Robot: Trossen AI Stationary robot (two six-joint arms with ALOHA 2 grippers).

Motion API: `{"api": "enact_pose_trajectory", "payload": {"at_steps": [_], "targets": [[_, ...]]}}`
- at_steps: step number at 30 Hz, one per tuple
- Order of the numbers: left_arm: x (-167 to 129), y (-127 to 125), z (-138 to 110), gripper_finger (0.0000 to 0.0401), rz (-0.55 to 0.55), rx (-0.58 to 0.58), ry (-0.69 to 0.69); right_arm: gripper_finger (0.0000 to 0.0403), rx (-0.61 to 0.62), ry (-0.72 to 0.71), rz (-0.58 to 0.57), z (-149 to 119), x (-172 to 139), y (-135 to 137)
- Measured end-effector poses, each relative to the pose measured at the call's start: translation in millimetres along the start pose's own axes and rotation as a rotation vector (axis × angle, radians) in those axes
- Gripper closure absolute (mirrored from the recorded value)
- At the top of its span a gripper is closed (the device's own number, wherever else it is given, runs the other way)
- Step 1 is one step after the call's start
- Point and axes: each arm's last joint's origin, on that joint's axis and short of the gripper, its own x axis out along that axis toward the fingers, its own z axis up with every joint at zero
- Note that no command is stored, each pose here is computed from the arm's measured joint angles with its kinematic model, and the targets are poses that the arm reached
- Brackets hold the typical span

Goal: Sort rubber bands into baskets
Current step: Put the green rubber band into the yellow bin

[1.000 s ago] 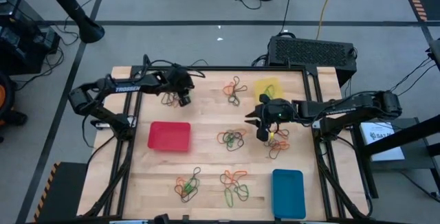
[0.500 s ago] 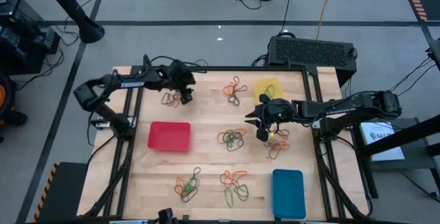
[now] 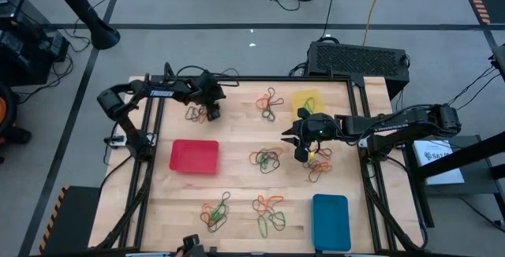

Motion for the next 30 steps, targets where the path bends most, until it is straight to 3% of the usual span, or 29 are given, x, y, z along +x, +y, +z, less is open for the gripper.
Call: {"api": "enact_pose_trajectory", "payload": {"at_steps": [6, 15, 21, 27, 30], "targets": [[0, 0, -1, 0.0227, -0.005, 0.02, 0.01, 0.0316, 0.0, -0.001, 0.0, 0, 0, 0], [0, -1, 3, 0.0388, 0.008, 0.03, -0.021, 0.0316, -0.02, -0.01, -0.001, 1, 0, 0], [-13, -5, 17, 0.0397, 0.022, 0.032, -0.068, 0.0316, -0.054, -0.024, -0.002, 2, 0, 0], [-65, -10, 37, 0.0399, 0.067, 0.058, -0.227, 0.0316, -0.116, -0.113, -0.009, -4, 2, -1], [-92, -14, 42, 0.0399, 0.055, 0.017, -0.322, 0.0316, -0.143, -0.179, -0.017, -7, 5, -2]]}}
